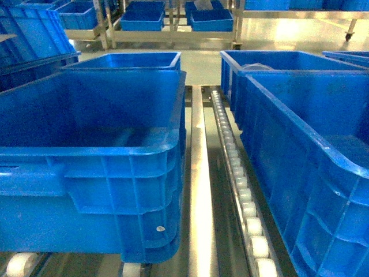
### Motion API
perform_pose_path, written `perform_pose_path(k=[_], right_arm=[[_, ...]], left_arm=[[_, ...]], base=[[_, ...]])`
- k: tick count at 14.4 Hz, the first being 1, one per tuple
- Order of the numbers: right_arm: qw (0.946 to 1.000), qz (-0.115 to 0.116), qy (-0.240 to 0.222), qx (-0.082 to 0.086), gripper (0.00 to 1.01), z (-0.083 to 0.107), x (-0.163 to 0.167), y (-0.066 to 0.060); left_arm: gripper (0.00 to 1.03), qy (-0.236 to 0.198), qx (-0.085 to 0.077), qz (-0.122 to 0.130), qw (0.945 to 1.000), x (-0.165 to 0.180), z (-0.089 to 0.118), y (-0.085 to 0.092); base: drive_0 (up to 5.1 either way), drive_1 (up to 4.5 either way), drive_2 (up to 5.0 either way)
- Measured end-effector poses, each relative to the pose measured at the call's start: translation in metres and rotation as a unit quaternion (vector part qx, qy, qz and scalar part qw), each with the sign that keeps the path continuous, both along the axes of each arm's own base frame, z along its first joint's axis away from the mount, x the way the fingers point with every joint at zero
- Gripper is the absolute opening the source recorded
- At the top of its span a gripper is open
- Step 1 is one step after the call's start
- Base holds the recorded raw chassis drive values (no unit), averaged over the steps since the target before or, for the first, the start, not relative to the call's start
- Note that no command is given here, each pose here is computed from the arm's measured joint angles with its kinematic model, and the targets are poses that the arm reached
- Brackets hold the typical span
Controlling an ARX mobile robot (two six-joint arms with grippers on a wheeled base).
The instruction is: Sort blue parts and orange caps into right shelf containers
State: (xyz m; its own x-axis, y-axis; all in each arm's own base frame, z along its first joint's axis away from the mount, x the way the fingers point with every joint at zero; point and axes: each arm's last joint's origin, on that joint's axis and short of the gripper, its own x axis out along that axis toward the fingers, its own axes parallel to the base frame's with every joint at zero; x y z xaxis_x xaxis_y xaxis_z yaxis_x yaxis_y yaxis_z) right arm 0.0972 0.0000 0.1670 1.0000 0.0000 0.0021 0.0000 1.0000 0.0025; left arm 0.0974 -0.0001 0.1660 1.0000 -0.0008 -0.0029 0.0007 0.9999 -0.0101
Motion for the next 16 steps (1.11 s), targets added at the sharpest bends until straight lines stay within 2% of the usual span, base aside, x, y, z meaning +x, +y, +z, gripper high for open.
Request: perform_pose_path(k=[1, 2, 3, 4, 6, 8, 10, 11, 12, 13, 14, 15, 16], right_arm=[[1.0000, 0.000, 0.000, 0.000, 0.45, 0.000, 0.000, 0.000], [1.0000, 0.000, 0.000, 0.000, 0.45, 0.000, 0.000, 0.000], [0.9999, -0.007, -0.010, -0.008, 0.45, 0.002, 0.000, 0.000], [0.9979, -0.030, -0.051, -0.025, 0.45, 0.010, 0.001, 0.003], [0.9965, -0.033, -0.056, -0.052, 0.45, 0.018, 0.012, 0.004], [0.9960, -0.032, -0.058, -0.060, 0.45, 0.024, 0.022, 0.004], [0.9933, -0.026, -0.089, -0.068, 0.45, 0.059, 0.059, 0.001], [0.9921, -0.029, -0.092, -0.080, 0.45, 0.071, 0.087, 0.001], [0.9940, -0.022, -0.057, -0.091, 0.45, 0.071, 0.124, 0.000], [0.9952, -0.024, -0.012, -0.094, 0.45, 0.062, 0.155, -0.002], [0.9948, -0.035, 0.017, -0.094, 0.45, 0.052, 0.176, -0.004], [0.9937, -0.042, 0.045, -0.094, 0.45, 0.043, 0.194, -0.009], [0.9935, -0.043, 0.055, -0.090, 0.50, 0.037, 0.201, -0.010]], left_arm=[[0.43, 0.000, 0.000, 0.000, 1.0000, 0.000, 0.000, 0.000], [0.43, -0.013, 0.001, -0.011, 0.9998, 0.000, 0.003, -0.001], [0.43, -0.044, 0.000, -0.026, 0.9987, 0.003, 0.011, -0.003], [0.43, -0.047, -0.001, -0.034, 0.9983, 0.008, 0.013, -0.005], [0.43, -0.055, -0.005, -0.037, 0.9978, 0.024, 0.024, -0.005], [0.43, -0.077, -0.007, -0.039, 0.9962, 0.038, 0.038, -0.005], [0.43, -0.115, -0.003, -0.047, 0.9923, 0.080, 0.066, -0.006], [0.43, -0.105, -0.003, -0.048, 0.9933, 0.109, 0.071, -0.005], [0.43, -0.066, -0.007, -0.048, 0.9966, 0.143, 0.067, -0.006], [0.43, -0.030, -0.012, -0.046, 0.9984, 0.170, 0.059, -0.006], [0.43, -0.002, -0.023, -0.048, 0.9986, 0.190, 0.049, -0.007], [0.50, 0.017, -0.030, -0.048, 0.9982, 0.198, 0.041, -0.008], [0.62, 0.027, -0.033, -0.052, 0.9977, 0.199, 0.036, -0.010]], base=[[0.0, 0.00, 0.0], [0.0, 0.00, 0.0], [0.0, 0.00, 0.0], [0.0, 0.00, 0.0], [0.0, 0.00, 0.0], [0.0, 0.00, 0.0], [0.0, 0.00, 0.0], [0.0, 0.00, 0.0], [0.0, 0.00, 0.0], [0.0, 0.00, 0.0], [0.0, 0.00, 0.0], [0.0, 0.00, 0.0], [0.0, 0.00, 0.0]])
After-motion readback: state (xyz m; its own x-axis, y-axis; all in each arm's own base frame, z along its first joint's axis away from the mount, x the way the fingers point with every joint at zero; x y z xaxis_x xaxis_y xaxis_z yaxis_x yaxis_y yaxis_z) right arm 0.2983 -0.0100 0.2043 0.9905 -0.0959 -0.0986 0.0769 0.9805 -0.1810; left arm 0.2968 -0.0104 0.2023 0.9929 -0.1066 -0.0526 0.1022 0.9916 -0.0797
